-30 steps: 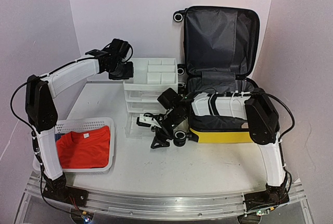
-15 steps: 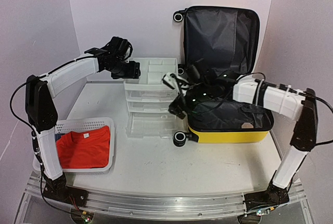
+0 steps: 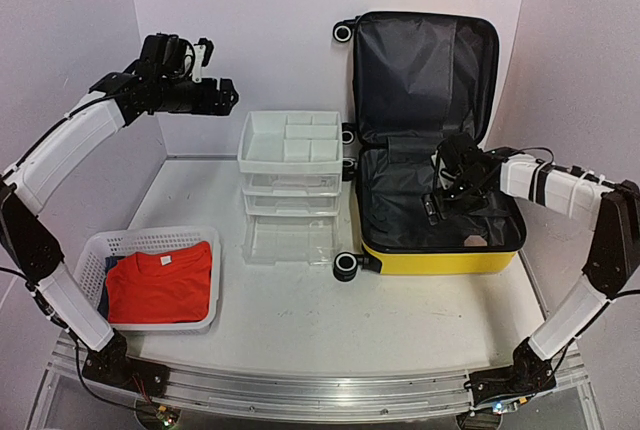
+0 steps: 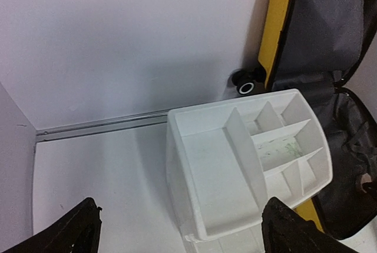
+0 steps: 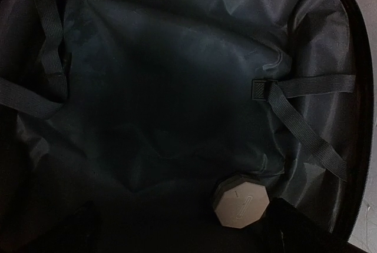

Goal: Open, take out, and arrange the luggage

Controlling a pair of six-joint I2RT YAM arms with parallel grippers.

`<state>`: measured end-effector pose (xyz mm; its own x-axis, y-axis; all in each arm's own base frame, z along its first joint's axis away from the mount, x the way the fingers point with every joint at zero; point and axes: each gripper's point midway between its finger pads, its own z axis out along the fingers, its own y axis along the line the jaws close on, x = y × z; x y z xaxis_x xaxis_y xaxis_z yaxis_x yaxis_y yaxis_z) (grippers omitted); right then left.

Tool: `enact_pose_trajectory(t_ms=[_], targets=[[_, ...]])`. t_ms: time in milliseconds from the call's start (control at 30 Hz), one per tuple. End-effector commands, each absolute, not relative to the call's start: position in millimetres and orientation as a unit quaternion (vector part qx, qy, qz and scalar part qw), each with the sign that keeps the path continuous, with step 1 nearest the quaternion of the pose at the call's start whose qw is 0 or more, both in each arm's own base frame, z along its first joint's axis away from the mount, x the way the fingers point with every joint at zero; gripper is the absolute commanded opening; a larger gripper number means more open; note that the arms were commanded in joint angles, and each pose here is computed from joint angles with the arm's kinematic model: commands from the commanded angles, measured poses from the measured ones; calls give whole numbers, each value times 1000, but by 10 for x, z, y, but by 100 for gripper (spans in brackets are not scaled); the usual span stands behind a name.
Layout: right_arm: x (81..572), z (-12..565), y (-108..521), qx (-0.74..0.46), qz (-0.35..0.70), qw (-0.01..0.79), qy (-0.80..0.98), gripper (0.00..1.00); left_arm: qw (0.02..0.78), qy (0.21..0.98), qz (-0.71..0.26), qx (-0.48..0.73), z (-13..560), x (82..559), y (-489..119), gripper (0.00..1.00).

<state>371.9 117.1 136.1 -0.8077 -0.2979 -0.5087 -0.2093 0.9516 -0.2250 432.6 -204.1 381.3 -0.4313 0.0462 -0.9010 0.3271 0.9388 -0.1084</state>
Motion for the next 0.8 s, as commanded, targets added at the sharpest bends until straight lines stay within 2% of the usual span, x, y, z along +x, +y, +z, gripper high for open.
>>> enact_pose_trajectory(t_ms=[0,167,300,467,600,767], targets=[[3793,1334,1072,-94,-65,265,957,98,556,829,-30,61,3878,4459,-1580,98],[3670,1148,790,-67,-74,149,984,98,538,842,10,40,3700,4453,-1384,99],[3494,1116,655,-53,-91,65,992,98,519,854,-12,-24,3601,4404,-1229,99],[3393,1144,343,50,-62,15,997,98,512,855,-19,-81,3537,4445,-1029,99],[3352,1013,412,75,-27,-27,996,98,504,859,-17,-85,3468,4545,-1010,99],[3260,791,279,90,-63,-64,992,98,493,866,-22,-79,3450,4615,-1047,99]])
